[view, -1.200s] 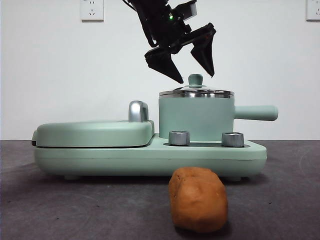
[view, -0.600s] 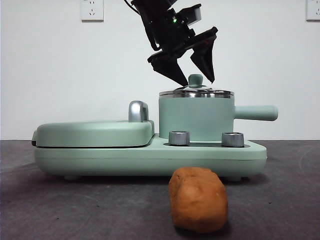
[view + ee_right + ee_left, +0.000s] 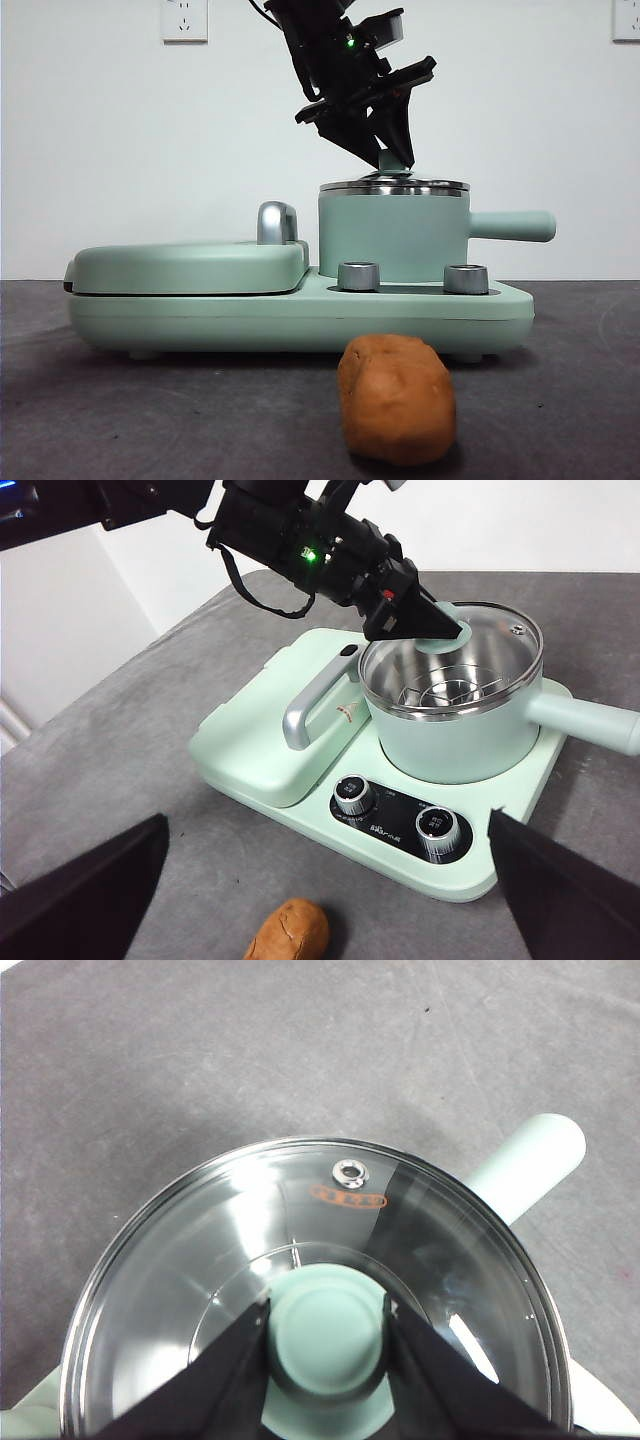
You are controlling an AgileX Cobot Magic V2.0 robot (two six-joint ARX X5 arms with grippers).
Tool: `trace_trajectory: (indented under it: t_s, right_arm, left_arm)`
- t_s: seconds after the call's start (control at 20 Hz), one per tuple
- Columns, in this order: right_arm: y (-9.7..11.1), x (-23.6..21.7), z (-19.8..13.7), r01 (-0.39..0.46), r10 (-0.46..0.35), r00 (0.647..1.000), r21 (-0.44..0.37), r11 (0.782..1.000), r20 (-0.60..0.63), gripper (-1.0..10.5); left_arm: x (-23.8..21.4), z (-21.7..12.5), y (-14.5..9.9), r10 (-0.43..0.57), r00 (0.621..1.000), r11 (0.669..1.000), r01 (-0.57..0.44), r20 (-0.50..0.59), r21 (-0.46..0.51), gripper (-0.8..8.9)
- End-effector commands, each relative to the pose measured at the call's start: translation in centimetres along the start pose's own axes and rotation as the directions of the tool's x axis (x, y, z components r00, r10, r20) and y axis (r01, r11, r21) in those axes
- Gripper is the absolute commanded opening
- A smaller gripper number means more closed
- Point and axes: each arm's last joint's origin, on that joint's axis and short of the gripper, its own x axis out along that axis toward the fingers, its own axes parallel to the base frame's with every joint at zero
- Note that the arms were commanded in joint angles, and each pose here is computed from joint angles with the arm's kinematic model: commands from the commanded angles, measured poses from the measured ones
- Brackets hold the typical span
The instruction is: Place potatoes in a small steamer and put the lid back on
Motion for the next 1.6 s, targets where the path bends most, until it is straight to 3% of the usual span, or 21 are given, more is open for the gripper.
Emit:
trace_trajectory:
  t_s: [0.05, 0.45, 0.65, 0.85, 1.05, 1.2, 1.45, 1.6]
  right_arm:
    - [0.2, -0.1, 0.4, -0.004, 0.004, 1.000, -0.014, 1.000, 0.012, 5.1]
    - [-0.8, 2.1, 1.1, -0.043, 0.057, 0.995, 0.169, 0.985, -0.084, 5.1]
    - [-0.2, 4.0, 2.5, -0.050, 0.090, 0.983, 0.245, 0.968, -0.157, 5.1]
    - [1.1, 7.0, 2.8, 0.023, 0.065, 0.939, 0.247, 0.969, -0.339, 5.1]
    - [2.4, 9.8, 2.3, 0.057, 0.048, 0.888, 0.213, 0.975, -0.458, 5.1]
    - [4.0, 12.8, 1.2, 0.077, 0.032, 0.830, 0.171, 0.982, -0.557, 5.1]
    - [6.0, 18.7, -3.1, 0.107, 0.018, 0.655, 0.116, 0.988, -0.756, 5.1]
    - [6.1, 21.3, -5.6, 0.150, -0.042, 0.570, 0.054, 0.987, -0.821, 5.1]
  left_arm:
    - [0.1, 0.8, -0.3, -0.008, 1.000, 1.000, 0.008, 0.018, 0.007, 0.86]
    - [-6.9, 5.4, 0.3, 0.025, 0.984, 1.000, -0.022, 0.177, -0.018, 0.86]
    - [-9.7, 5.5, 2.4, 0.071, 0.982, 0.997, -0.063, 0.176, -0.054, 0.86]
    - [-12.4, 4.4, 5.9, 0.141, 0.982, 0.985, -0.126, 0.129, -0.122, 0.49]
    - [-14.5, 3.7, 7.8, 0.185, 0.977, 0.969, -0.164, 0.104, -0.184, 0.50]
    - [-16.1, 2.9, 9.4, 0.220, 0.972, 0.955, -0.198, 0.079, -0.220, 0.50]
    - [-17.9, 1.8, 11.4, 0.261, 0.965, 0.931, -0.242, 0.037, -0.272, 0.49]
    - [-18.1, 1.5, 11.8, 0.266, 0.964, 0.925, -0.248, 0.023, -0.286, 0.49]
